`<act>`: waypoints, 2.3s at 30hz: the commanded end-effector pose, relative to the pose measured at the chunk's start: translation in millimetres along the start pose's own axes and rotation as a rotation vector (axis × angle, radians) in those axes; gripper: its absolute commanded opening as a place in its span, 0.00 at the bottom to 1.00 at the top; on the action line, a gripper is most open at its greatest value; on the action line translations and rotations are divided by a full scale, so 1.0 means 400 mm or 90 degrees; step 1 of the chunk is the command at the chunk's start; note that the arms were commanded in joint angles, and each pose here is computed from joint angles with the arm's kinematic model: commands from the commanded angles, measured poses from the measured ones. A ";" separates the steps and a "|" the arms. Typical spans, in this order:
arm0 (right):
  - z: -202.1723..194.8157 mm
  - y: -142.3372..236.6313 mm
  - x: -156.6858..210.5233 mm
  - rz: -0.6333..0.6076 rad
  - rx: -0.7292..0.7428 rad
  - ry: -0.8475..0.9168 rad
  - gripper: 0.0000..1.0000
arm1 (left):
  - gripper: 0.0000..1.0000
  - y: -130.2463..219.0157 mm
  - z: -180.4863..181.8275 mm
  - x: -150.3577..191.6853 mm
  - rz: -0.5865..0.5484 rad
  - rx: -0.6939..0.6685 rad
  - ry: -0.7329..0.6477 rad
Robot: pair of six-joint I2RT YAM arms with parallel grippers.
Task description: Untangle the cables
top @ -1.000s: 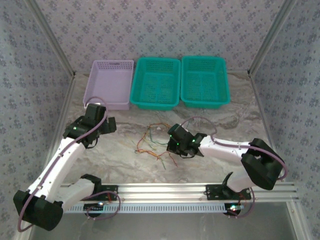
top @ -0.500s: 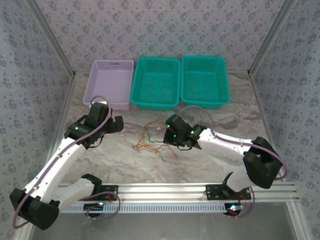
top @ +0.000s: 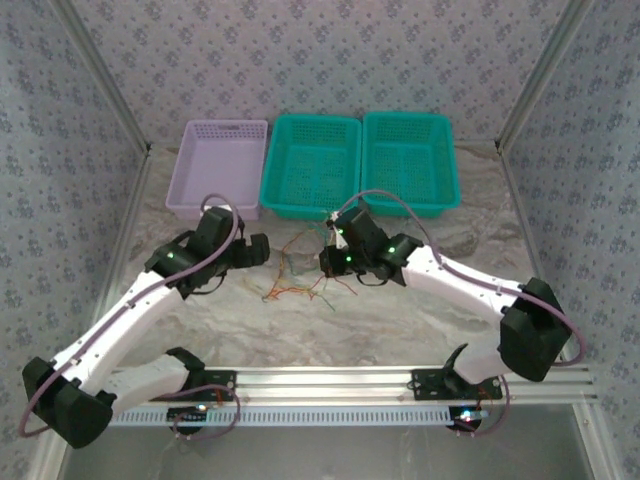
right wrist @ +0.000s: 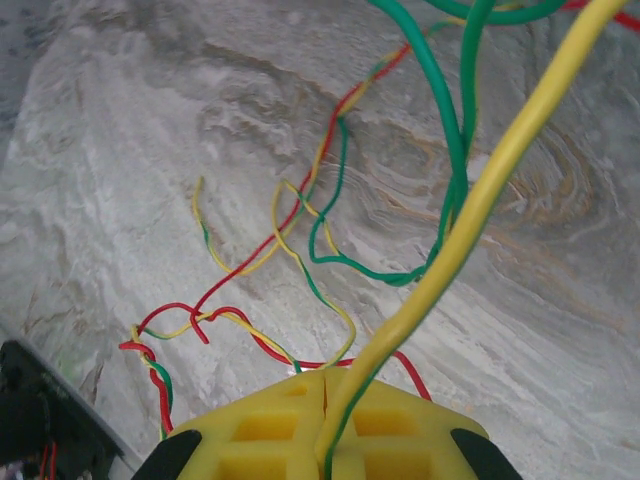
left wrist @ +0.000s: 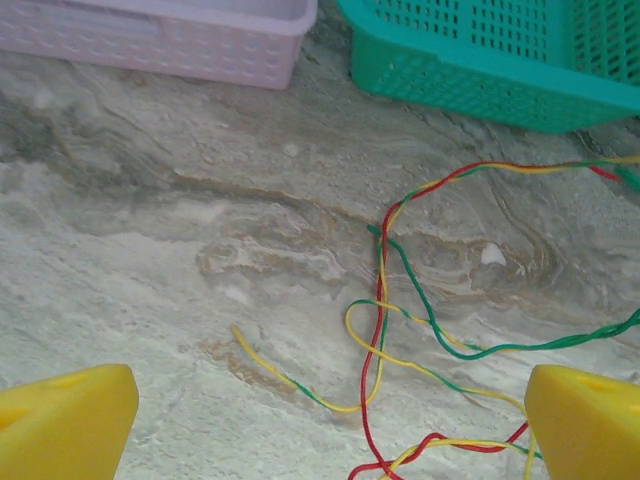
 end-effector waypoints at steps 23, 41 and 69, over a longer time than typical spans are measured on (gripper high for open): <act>-0.051 0.091 -0.041 -0.063 -0.144 0.135 0.00 | 0.99 -0.173 -0.184 0.142 0.032 0.165 -0.043; -0.063 0.235 -0.024 -0.165 -0.038 0.156 0.00 | 1.00 -0.256 -0.156 0.228 0.076 0.140 -0.032; -0.119 0.371 0.006 -0.289 0.065 0.023 0.00 | 1.00 -0.261 -0.116 0.292 0.079 0.180 -0.012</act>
Point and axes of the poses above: each hand's point on the last joint's axis, 136 mm out from that joint toward the fingers, its own y axis back along the fingers, its own z axis along the line the jaws close on, x = y × z, the point moved 9 cm from there along y, back along the fingers, and after that the axes turned 4 degrees about -y, right-handed, at the moved point
